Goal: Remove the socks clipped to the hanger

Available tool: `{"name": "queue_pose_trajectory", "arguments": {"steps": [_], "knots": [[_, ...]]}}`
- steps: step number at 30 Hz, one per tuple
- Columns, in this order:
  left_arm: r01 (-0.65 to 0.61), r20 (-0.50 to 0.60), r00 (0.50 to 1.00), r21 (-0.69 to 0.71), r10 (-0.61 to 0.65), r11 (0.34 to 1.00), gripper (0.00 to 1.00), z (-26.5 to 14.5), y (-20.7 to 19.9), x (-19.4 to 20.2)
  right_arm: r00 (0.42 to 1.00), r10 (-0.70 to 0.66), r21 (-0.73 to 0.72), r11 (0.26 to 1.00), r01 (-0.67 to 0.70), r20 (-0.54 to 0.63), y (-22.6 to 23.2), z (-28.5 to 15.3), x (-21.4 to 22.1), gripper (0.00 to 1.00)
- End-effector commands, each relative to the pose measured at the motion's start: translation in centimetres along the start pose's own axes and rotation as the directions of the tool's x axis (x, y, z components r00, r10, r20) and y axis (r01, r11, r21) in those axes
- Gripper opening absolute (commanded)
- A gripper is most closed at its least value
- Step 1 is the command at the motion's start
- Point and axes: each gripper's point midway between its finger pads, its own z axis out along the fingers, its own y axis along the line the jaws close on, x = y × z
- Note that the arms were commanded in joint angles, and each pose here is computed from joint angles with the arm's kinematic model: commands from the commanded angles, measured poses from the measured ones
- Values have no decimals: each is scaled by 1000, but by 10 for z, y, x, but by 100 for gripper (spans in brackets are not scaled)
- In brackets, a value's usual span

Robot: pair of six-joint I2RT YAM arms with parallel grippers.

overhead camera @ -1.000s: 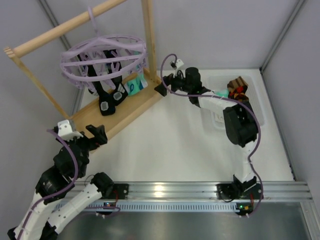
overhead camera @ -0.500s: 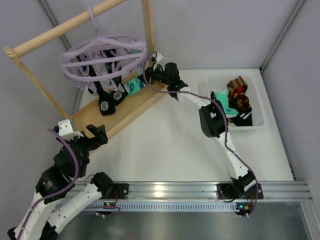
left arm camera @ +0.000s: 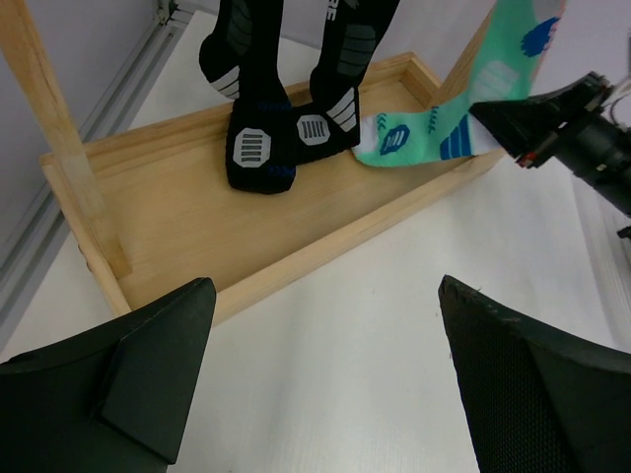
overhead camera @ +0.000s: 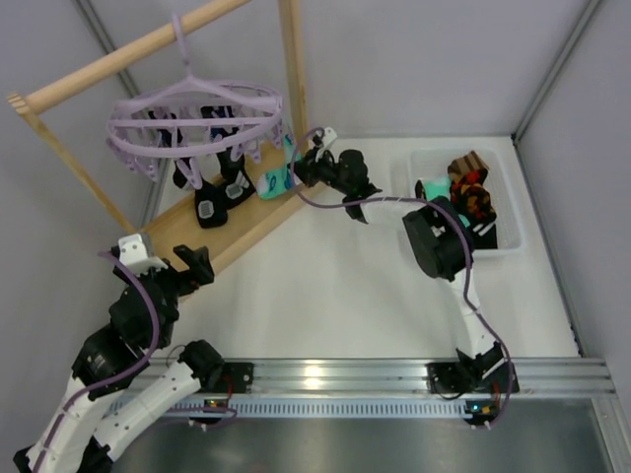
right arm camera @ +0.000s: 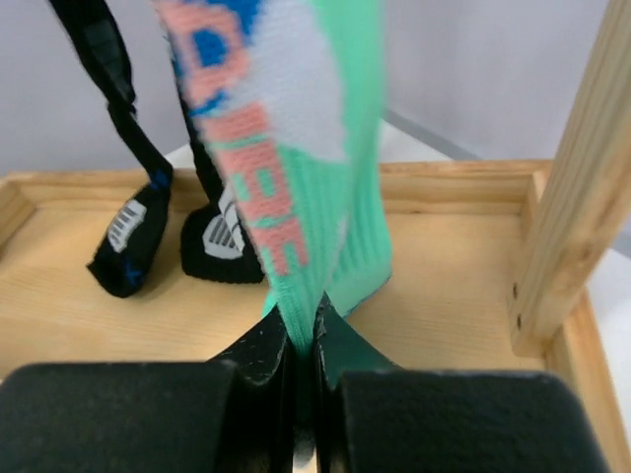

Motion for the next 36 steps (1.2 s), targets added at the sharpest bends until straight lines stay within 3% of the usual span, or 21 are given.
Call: {"name": "queue_pose_trajectory", "arguments": {"steps": [1,7,8,13,22,26,29,36], "knots": [[-2,4,1000,9,2,1000,98,5,-8,-2,927,-153,-1,987,164,341,45,-28,-154,0],[-26,-29,999,35,27,999,98,9,-18,2,887,-193,28,979,200,419,76,-95,-205,0],[-33,-47,998,53,36,998,98,10,-24,5,903,-182,33,982,184,388,76,-104,-187,0],[-54,-165,983,147,79,988,98,20,-62,18,903,-180,44,983,177,390,94,-152,-182,0],[58,-301,952,385,65,921,98,4,-124,18,920,-181,69,983,168,347,128,-230,-155,0],[110,-354,932,481,78,870,98,-9,-149,15,934,-180,46,984,174,309,149,-238,-141,0],[111,-340,938,466,62,878,98,-7,-149,6,942,-193,12,980,198,274,175,-231,-128,0],[140,-193,979,401,-66,905,98,-3,-149,-69,949,-212,-17,975,223,235,223,-207,-109,0]]}}
